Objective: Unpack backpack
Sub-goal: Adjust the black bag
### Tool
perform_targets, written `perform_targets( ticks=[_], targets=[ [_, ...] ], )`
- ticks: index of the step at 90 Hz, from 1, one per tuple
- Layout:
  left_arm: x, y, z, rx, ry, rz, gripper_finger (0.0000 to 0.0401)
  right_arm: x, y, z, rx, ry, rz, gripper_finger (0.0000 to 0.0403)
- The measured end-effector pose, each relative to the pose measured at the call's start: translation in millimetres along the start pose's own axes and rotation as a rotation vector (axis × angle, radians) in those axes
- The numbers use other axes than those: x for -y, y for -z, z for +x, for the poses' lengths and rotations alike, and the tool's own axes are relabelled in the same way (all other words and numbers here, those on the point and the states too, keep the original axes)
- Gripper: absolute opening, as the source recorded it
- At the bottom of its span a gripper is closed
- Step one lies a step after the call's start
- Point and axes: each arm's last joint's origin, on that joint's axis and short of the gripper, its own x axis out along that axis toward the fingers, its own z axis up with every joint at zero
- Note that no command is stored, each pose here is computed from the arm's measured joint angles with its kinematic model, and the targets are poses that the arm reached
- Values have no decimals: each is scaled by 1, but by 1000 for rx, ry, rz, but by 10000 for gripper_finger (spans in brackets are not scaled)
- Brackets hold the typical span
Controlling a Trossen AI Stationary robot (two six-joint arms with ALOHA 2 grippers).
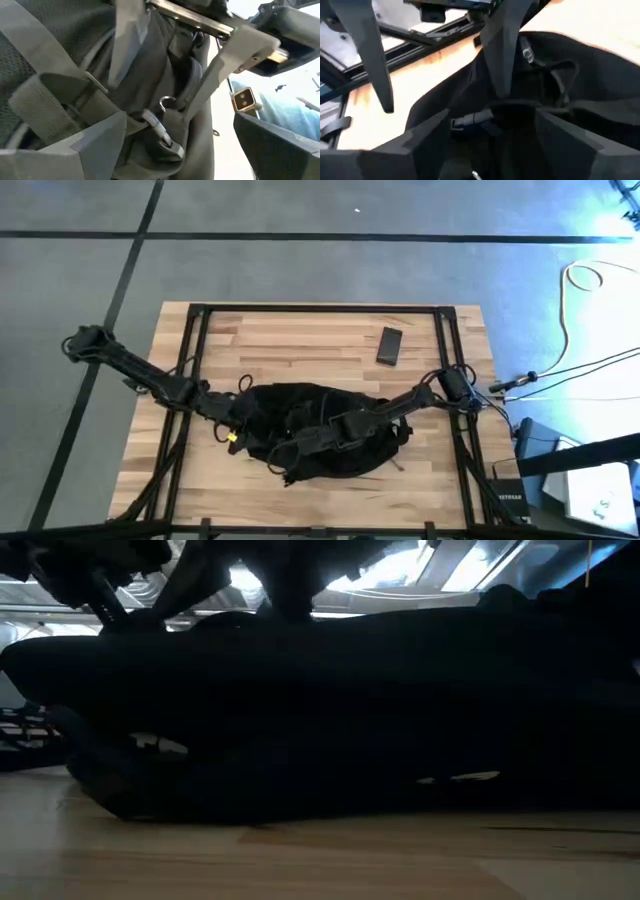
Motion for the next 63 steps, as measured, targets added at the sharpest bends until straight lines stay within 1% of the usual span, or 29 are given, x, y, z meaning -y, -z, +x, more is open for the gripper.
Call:
perform_targets(
  ticks=[11,22,40,51,63],
  targets=[
    [3,2,0,-11,13,-2,351,14,11,22,-52,-16,68,275],
    [7,6,-1,-36,41,-4,351,15,11,34,-11,-93,139,276],
    [11,16,0,-96,75,-27,351,12,11,36,33,-126,122,276],
    [15,19,1,-121,103,-26,351,9,9,36,47,-173,133,276],
    [19,23,0,-141,134,-23,351,9,9,36,44,-178,131,276]
  ],
)
